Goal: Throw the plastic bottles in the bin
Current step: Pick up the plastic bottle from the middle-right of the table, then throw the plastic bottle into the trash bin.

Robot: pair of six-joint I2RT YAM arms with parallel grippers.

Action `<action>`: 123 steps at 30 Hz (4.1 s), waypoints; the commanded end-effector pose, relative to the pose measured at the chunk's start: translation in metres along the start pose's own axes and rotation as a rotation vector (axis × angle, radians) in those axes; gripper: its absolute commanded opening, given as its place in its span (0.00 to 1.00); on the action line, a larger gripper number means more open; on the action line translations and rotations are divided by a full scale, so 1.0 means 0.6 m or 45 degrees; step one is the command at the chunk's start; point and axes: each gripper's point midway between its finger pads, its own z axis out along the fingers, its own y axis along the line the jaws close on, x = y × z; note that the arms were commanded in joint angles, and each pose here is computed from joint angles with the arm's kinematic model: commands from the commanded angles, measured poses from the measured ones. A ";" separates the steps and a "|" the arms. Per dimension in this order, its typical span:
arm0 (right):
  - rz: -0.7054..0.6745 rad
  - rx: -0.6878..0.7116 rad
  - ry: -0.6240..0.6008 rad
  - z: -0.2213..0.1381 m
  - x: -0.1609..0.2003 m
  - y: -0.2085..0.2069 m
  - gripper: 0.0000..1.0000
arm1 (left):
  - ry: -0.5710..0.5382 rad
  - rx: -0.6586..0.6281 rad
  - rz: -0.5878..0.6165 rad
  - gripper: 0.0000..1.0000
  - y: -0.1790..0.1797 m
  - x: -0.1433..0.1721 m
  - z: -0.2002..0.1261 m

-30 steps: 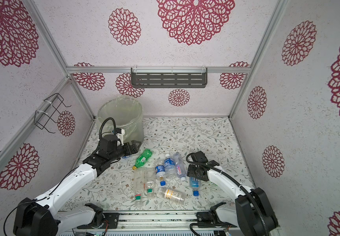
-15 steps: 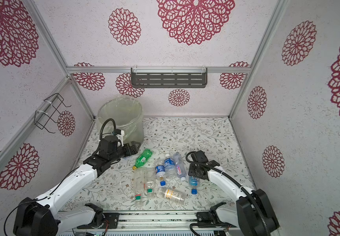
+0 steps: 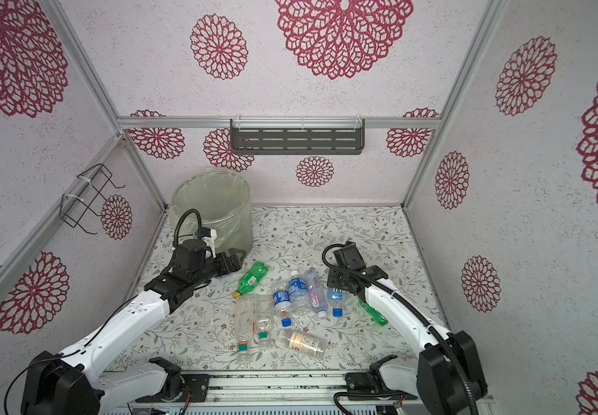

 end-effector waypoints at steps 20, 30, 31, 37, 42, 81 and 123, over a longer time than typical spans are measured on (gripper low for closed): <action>0.076 -0.331 -0.276 -0.008 -0.204 0.146 0.52 | 0.022 -0.029 0.015 0.97 -0.008 0.008 0.008; 0.064 -0.540 -0.392 -0.056 -0.306 0.231 0.52 | 0.011 -0.095 0.023 0.97 0.012 0.012 0.000; 0.064 -0.550 -0.404 -0.060 -0.316 0.236 0.52 | 0.010 -0.095 0.021 0.97 0.012 0.013 0.000; 0.028 -0.688 -0.489 -0.097 -0.359 0.279 0.52 | 0.021 -0.105 0.012 0.97 0.019 0.022 0.000; 0.031 -0.825 -0.575 -0.130 -0.382 0.305 0.52 | 0.027 -0.121 0.008 0.97 0.026 0.029 -0.004; -0.051 -0.951 -0.833 -0.284 -0.388 0.312 0.51 | 0.020 -0.227 -0.049 0.97 0.077 0.065 0.001; -0.389 -1.045 -0.851 -0.265 -0.337 0.452 0.99 | 0.007 -0.230 -0.063 0.97 0.074 0.055 -0.026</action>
